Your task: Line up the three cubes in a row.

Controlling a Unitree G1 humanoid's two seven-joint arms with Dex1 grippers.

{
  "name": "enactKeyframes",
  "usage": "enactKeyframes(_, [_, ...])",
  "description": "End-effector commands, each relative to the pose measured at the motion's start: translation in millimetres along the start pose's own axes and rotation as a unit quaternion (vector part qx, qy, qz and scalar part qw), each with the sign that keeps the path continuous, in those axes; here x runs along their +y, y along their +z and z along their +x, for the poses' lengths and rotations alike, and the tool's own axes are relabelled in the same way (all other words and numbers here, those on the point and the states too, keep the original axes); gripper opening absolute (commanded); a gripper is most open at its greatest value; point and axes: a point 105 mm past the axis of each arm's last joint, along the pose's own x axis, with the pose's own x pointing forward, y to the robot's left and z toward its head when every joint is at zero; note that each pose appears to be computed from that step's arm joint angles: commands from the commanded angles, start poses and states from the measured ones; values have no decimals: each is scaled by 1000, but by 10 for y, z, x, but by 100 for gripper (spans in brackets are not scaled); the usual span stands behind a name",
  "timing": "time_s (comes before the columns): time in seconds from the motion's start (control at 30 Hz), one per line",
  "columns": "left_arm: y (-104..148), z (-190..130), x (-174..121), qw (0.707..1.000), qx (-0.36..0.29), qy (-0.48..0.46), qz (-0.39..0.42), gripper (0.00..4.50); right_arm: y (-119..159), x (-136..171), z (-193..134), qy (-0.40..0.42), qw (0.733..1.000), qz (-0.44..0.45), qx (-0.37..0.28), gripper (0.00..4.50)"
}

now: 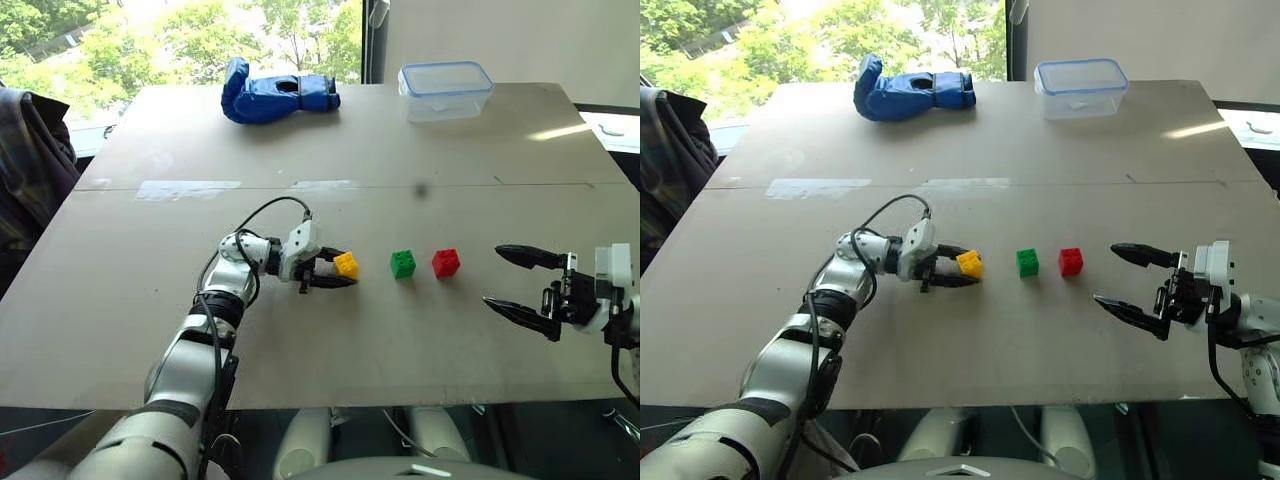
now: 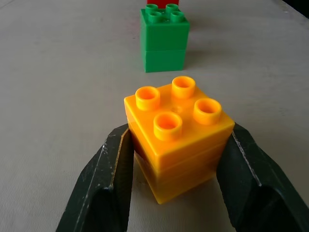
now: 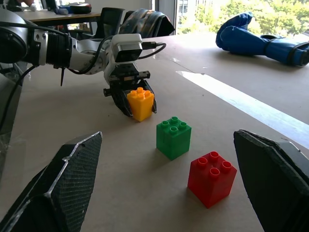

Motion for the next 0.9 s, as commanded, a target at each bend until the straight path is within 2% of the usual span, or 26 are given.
enactKeyframes(0.03, [58,41,-21,999,2,-36,40,202,143,-13,-37,-7,999,-28,-14,450])
enactKeyframes(0.23, [80,159,-31,996,9,-65,53,202,174,-13,-23,-11,999,-35,-14,450])
enactKeyframes(0.6, [-20,119,-31,995,43,-72,45,202,189,5,-25,-16,999,-37,-12,450])
enactKeyframes(0.63, [-28,112,-31,995,46,-73,45,283,188,4,-23,-15,999,-37,-12,450])
enactKeyframes(0.67, [-32,105,-30,995,48,-72,46,311,188,3,-21,-15,999,-37,-12,450])
enactKeyframes(0.7, [-37,97,-24,995,50,-69,47,365,188,1,-19,-14,999,-36,-12,450])
enactKeyframes(0.77, [-38,85,-1,995,52,-56,57,445,187,-4,-16,-13,999,-36,-12,450])
enactKeyframes(0.9, [-22,38,54,996,47,-27,65,445,182,-14,-14,-10,999,-36,-13,450])
